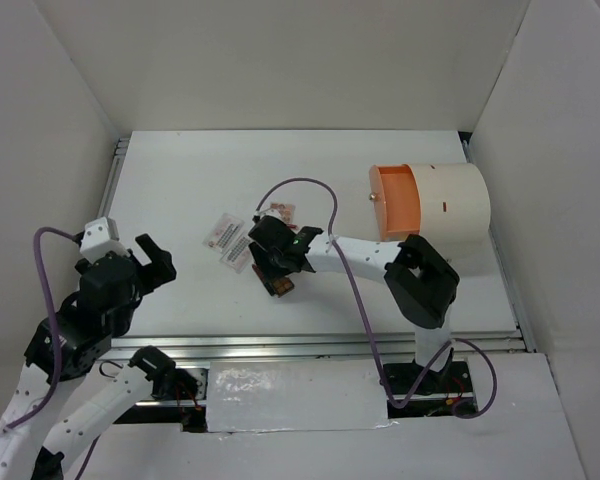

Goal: Organize the makeup

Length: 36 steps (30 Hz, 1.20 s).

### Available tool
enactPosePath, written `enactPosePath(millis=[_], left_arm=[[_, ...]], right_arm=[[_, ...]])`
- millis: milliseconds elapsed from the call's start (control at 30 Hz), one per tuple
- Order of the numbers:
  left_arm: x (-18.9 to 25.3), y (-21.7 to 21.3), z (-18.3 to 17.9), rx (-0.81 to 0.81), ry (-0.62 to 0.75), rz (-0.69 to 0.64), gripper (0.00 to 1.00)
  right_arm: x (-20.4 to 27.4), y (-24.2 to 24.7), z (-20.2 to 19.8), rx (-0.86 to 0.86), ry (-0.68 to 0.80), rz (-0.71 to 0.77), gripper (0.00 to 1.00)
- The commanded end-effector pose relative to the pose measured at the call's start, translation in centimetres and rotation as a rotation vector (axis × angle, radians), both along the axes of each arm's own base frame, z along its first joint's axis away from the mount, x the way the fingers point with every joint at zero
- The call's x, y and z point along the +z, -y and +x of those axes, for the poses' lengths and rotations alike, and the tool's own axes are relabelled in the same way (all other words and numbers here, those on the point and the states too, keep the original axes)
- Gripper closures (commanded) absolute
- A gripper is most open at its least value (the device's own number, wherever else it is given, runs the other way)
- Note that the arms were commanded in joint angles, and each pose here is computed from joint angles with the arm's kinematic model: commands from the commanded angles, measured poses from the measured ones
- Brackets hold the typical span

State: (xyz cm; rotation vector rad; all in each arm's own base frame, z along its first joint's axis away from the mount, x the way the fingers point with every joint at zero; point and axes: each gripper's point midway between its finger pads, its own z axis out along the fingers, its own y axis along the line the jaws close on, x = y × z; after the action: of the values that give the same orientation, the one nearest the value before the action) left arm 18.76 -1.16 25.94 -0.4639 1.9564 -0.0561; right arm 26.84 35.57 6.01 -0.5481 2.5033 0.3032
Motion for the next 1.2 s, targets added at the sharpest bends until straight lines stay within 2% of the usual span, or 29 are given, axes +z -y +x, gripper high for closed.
enactPosePath(millis=[0, 200, 867, 1167], left_arm=[[1.6, -0.1, 0.4, -0.003, 0.09, -0.016, 0.0], [1.3, 0.6, 0.8, -0.038, 0.071, -0.006, 0.01], [0.8, 1.0, 1.2, -0.056, 0.047, 0.008, 0.01], [0.9, 1.2, 1.3, -0.065, 0.047, 0.007, 0.01]], right_arm=[[4.0, -3.3, 1.8, 0.024, 0.098, 0.096, 0.35], [2.1, -5.0, 1.3, 0.055, 0.063, 0.067, 0.38], [-2.3, -5.6, -1.1, 0.095, -0.044, 0.073, 0.45], [-3.6, -5.3, -0.9, 0.077, -0.057, 0.036, 0.46]])
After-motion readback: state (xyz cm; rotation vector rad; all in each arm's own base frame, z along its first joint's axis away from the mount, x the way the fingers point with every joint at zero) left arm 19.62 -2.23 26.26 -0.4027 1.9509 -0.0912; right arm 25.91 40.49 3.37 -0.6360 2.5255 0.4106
